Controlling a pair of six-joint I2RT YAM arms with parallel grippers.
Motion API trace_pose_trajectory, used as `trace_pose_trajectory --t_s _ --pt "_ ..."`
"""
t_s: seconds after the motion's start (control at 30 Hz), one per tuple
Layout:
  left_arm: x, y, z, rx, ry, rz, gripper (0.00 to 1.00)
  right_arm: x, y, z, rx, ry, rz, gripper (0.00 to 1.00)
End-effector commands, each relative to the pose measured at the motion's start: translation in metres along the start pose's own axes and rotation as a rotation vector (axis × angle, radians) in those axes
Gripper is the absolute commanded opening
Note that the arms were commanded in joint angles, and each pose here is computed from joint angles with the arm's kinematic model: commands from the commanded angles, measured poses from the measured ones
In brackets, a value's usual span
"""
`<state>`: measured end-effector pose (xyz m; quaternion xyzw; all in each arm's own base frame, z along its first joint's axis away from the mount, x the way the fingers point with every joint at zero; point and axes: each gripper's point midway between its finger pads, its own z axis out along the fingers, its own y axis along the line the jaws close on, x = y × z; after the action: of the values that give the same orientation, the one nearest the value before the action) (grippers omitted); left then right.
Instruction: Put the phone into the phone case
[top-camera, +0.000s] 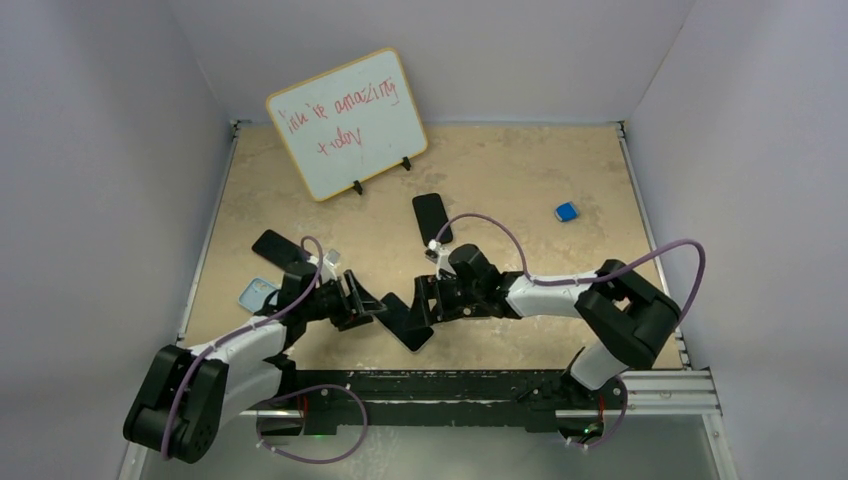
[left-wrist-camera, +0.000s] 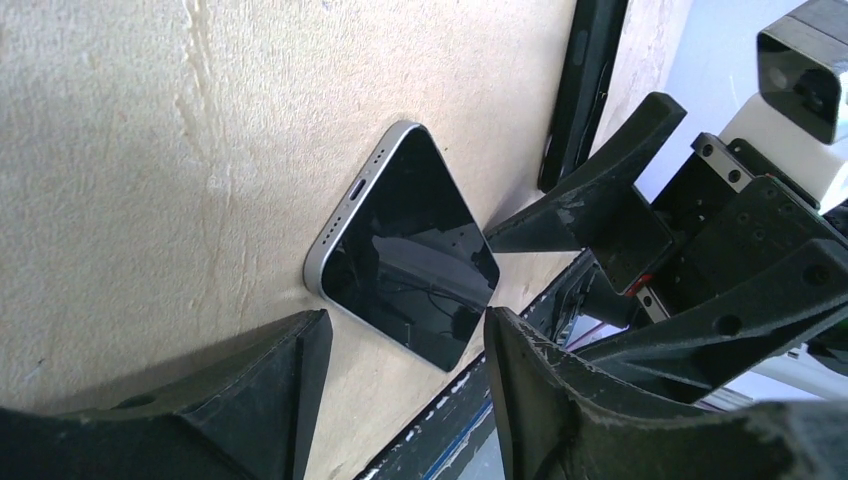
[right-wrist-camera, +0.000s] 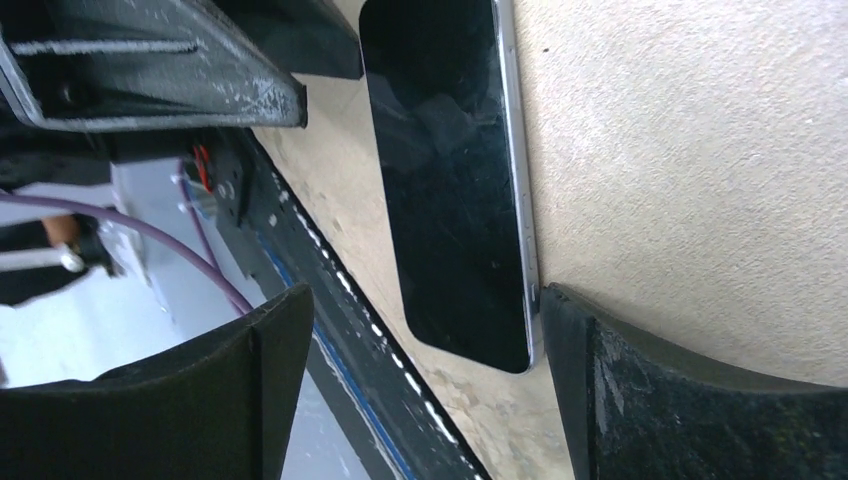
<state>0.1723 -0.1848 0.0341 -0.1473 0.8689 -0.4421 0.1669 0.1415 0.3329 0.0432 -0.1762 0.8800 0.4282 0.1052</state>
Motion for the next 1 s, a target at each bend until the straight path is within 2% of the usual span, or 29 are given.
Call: trace_pose_trajectory --t_s 0.0,0.13,0.37,0.5,0.57,0.67,0.83,0.97 --pt "0.001 0.008 0.004 -0.01 -0.012 0.013 0.6 -0.013 0.008 0.009 -0.057 -0.091 0.158 0.83" --pt "0.005 0.015 0.005 -0.023 -0.003 0.01 0.55 -0.016 0.012 0.011 -0.102 -0.124 0.211 0.81" --pt "0.009 0.017 0.009 -0.016 0.027 0.02 0.47 -0.037 0.039 0.006 -0.219 -0.194 0.191 0.81" --pt "0.012 0.021 0.009 -0.02 0.032 0.016 0.47 -0.044 0.047 0.01 -0.274 -0.205 0.194 0.81" --pt "0.011 0.022 0.01 -0.024 0.029 0.01 0.46 -0.045 0.043 0.014 -0.255 -0.205 0.197 0.81" --pt "0.012 0.022 0.011 -0.03 0.044 0.004 0.46 -0.044 0.019 0.017 -0.133 -0.233 0.223 0.8" --pt "0.011 0.022 0.008 -0.066 0.043 0.015 0.59 -0.044 0.001 0.012 -0.026 -0.259 0.189 0.82" --pt "0.009 0.022 0.004 -0.08 0.025 0.025 0.53 -0.036 -0.009 0.015 0.058 -0.217 0.175 0.83"
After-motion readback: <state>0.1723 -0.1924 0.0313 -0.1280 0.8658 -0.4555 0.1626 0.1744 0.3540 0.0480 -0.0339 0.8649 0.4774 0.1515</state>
